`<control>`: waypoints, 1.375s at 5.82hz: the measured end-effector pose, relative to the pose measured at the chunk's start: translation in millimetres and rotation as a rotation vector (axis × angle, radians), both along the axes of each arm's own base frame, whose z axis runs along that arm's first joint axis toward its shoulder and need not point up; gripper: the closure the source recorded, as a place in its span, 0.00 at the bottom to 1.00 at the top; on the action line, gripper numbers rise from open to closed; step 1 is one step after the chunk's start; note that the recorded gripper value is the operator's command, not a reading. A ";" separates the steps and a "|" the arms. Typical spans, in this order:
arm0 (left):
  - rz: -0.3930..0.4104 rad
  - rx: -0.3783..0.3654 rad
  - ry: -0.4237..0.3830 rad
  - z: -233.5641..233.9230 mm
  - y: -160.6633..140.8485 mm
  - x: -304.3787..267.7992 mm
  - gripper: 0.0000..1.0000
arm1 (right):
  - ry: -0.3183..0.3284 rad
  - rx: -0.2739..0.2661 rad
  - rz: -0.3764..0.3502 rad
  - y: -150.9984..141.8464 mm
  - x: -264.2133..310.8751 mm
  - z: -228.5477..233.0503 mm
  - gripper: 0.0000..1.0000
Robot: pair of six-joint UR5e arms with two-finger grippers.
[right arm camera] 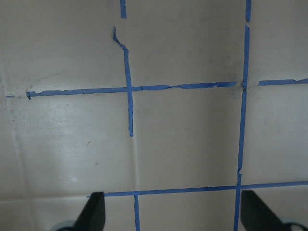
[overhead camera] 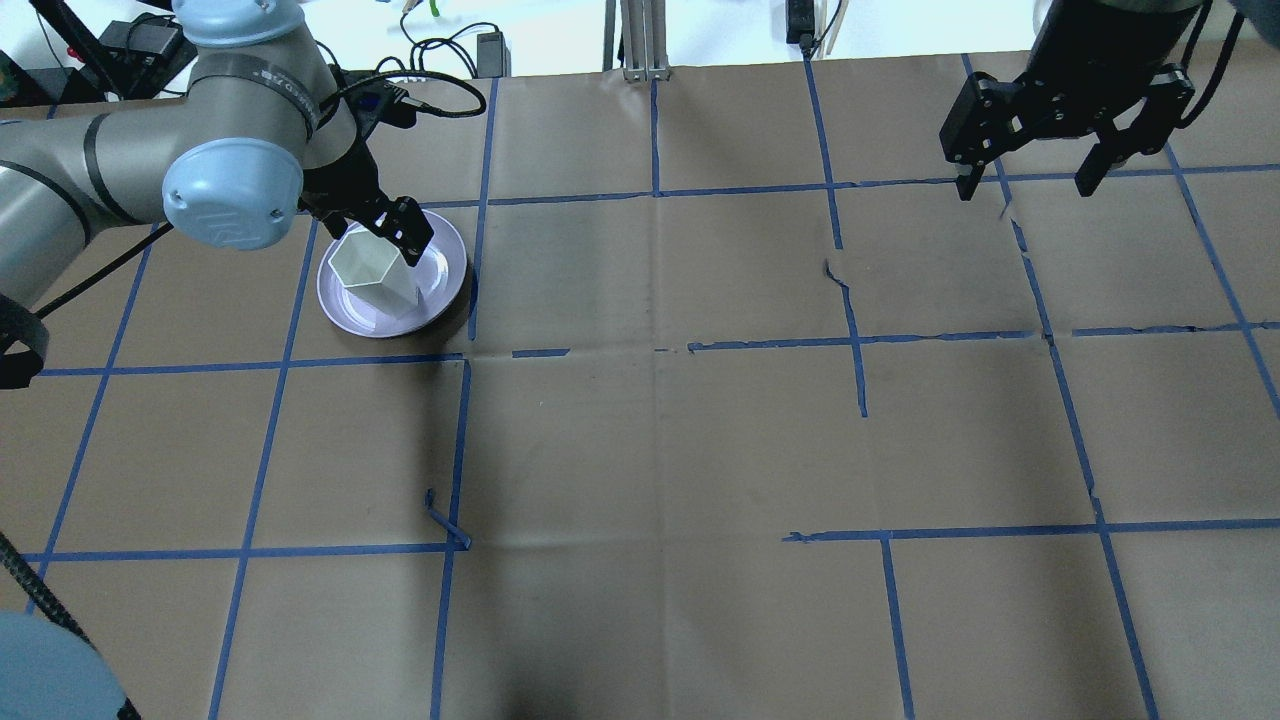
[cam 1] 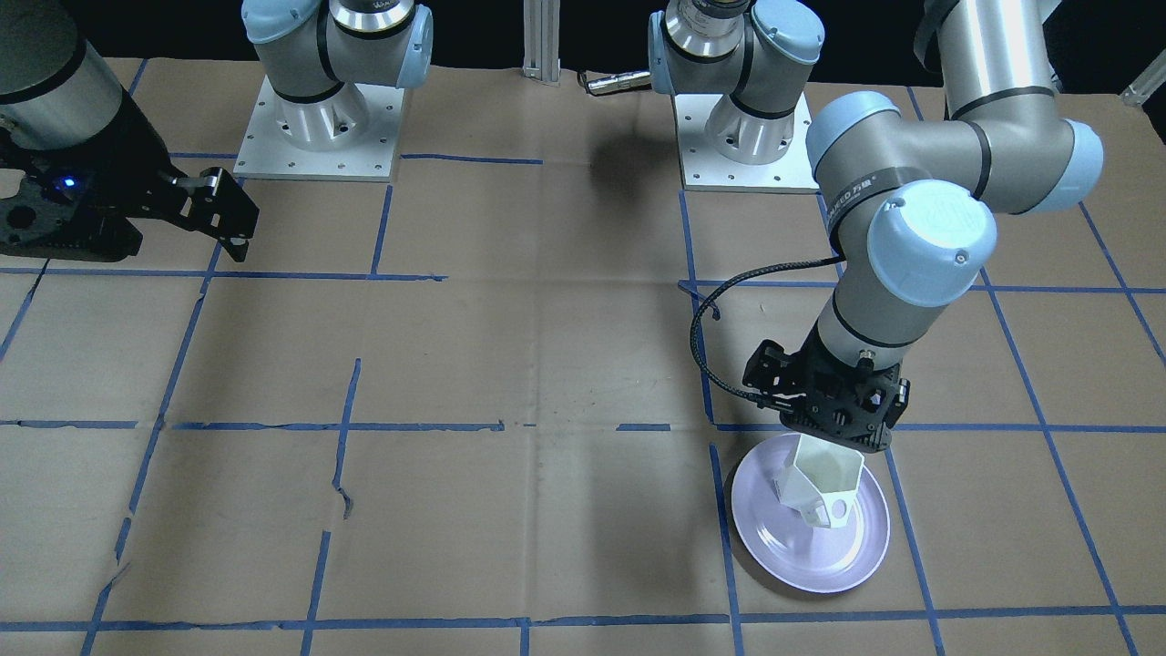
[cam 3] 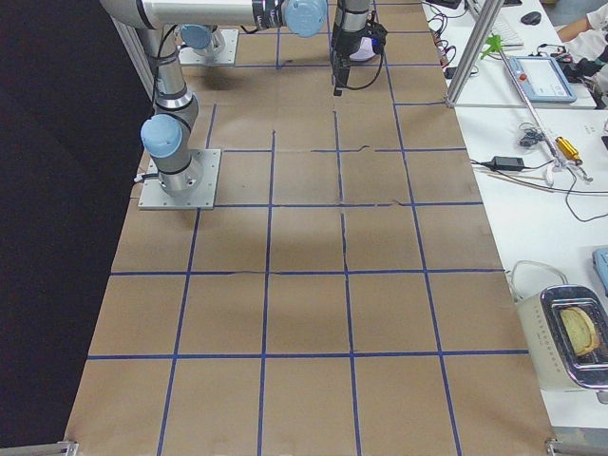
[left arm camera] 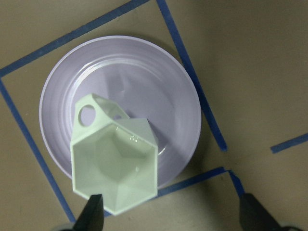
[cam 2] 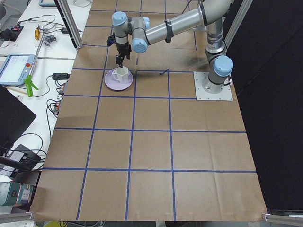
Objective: Flip cup and place on plate
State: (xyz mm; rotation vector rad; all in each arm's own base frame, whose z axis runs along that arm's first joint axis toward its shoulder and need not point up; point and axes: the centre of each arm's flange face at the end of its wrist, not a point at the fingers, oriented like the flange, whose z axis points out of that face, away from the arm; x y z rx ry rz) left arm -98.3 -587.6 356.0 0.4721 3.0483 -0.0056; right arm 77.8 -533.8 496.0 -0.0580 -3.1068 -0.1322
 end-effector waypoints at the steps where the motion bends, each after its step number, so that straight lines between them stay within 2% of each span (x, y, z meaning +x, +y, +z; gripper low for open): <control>1: 0.097 0.002 0.030 33.1 21.9 -10.8 0.02 | 0.000 0.000 0.000 0.0 0.0 0.0 0.00; 2: 0.170 -0.003 0.055 64.9 40.6 -26.1 0.02 | 0.000 0.000 0.000 0.0 0.0 0.0 0.00; 4: 0.220 -0.008 0.064 117.2 68.5 -49.3 0.02 | 0.000 0.000 0.000 0.0 0.0 0.1 0.00; 8: 0.243 0.020 0.062 129.0 78.3 -45.9 0.01 | 0.000 0.000 0.000 0.0 0.0 0.0 0.00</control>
